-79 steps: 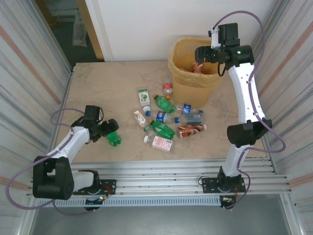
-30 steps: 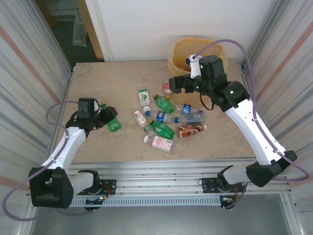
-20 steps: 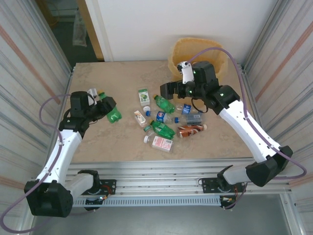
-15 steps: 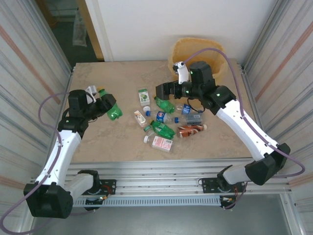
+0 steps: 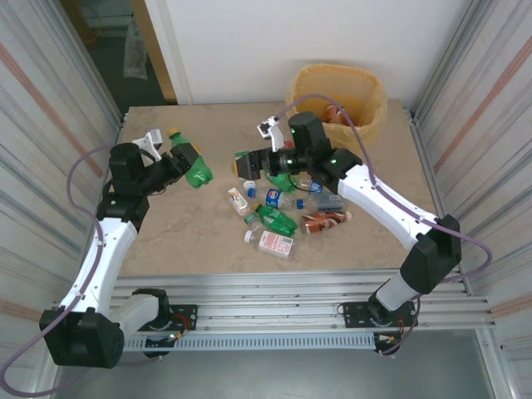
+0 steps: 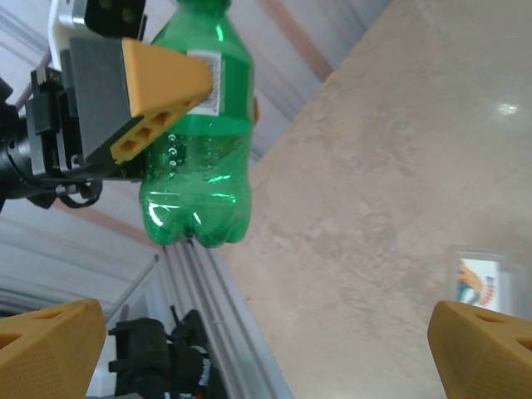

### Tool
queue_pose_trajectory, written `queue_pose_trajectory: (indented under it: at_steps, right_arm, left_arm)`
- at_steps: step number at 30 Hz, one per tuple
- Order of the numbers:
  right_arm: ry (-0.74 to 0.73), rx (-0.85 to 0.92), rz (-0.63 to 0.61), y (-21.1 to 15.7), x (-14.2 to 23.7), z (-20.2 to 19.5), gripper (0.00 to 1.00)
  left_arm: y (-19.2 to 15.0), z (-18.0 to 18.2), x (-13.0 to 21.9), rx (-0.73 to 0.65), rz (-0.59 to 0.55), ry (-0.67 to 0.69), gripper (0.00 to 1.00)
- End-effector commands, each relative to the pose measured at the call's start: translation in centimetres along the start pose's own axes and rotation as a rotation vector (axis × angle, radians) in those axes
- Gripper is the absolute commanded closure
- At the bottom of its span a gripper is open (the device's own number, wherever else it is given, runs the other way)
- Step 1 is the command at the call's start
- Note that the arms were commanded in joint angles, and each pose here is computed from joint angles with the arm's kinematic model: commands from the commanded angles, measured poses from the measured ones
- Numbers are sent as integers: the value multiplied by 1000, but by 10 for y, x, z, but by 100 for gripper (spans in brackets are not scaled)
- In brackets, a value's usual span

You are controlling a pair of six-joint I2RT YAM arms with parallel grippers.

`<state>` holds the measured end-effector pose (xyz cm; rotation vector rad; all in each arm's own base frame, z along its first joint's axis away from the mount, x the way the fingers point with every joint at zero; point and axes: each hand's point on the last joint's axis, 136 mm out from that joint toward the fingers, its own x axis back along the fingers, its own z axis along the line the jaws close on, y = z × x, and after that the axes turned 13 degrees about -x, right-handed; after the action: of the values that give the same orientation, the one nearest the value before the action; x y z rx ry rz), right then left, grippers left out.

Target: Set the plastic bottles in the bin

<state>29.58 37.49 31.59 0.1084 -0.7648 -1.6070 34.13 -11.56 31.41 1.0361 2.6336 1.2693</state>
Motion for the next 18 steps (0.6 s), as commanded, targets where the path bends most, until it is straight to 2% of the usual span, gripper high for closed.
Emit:
queue_pose_trajectory:
  at_steps: [1,9,18]
  right_arm:
    - [116,5,20,1,-14,26,2]
    - [202,32,61,-5,-46,47,0]
    - [303,31,72,-2,-64,61,12]
  left_arm:
    - [21,-30,4,-24,-56,-102,53]
    - [22,-47,3,-20,-58,-162,53]
    - [15,-55,2,-3,-48,-192,53]
